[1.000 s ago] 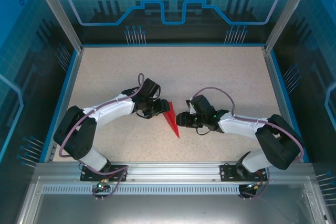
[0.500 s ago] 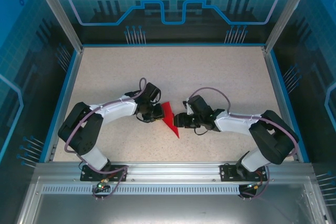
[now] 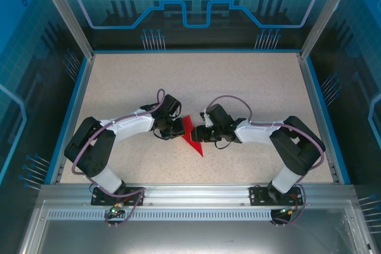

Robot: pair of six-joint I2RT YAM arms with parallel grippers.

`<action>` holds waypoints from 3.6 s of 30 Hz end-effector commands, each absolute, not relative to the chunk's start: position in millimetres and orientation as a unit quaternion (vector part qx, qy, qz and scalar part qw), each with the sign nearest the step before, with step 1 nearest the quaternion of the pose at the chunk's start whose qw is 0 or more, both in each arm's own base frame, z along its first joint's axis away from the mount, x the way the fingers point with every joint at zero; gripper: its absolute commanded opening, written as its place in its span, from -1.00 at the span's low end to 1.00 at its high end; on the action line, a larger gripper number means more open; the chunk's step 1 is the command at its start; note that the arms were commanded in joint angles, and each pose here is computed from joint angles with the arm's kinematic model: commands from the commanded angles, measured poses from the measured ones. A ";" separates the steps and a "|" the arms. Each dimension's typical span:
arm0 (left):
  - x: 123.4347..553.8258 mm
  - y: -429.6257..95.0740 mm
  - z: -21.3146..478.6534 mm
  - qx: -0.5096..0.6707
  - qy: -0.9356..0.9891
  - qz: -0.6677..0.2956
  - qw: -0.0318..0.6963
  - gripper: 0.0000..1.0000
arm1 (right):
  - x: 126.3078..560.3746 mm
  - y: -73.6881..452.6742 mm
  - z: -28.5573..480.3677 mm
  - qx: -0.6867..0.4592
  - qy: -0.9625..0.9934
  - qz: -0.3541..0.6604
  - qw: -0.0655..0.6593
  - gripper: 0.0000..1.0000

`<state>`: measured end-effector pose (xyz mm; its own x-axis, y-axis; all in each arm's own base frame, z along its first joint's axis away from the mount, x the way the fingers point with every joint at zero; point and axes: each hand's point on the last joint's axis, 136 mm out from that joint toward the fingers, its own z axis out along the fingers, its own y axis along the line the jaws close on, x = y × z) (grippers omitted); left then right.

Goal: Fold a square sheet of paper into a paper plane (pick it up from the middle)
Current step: Move the paper plane to the center of the table.

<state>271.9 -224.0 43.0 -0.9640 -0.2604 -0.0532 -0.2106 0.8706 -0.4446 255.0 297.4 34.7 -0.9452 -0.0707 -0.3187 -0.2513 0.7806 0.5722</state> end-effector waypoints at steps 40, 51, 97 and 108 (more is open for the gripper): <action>271.4 -219.6 48.8 -0.114 0.965 -0.225 0.067 -0.75 | 241.6 312.7 17.8 -0.166 0.958 0.195 0.127 -0.55; 276.3 -218.1 88.0 -0.108 0.950 -0.262 0.130 -0.32 | 248.9 304.5 38.5 -0.153 0.963 0.162 0.150 -0.88; 268.1 -142.9 118.3 -0.162 0.934 -0.202 0.246 -0.02 | 291.0 269.4 13.4 0.010 0.991 0.011 0.134 -0.54; 276.4 -103.8 144.3 -0.161 0.921 -0.133 0.329 0.26 | 305.9 252.7 177.9 -0.031 0.945 0.083 0.314 -0.08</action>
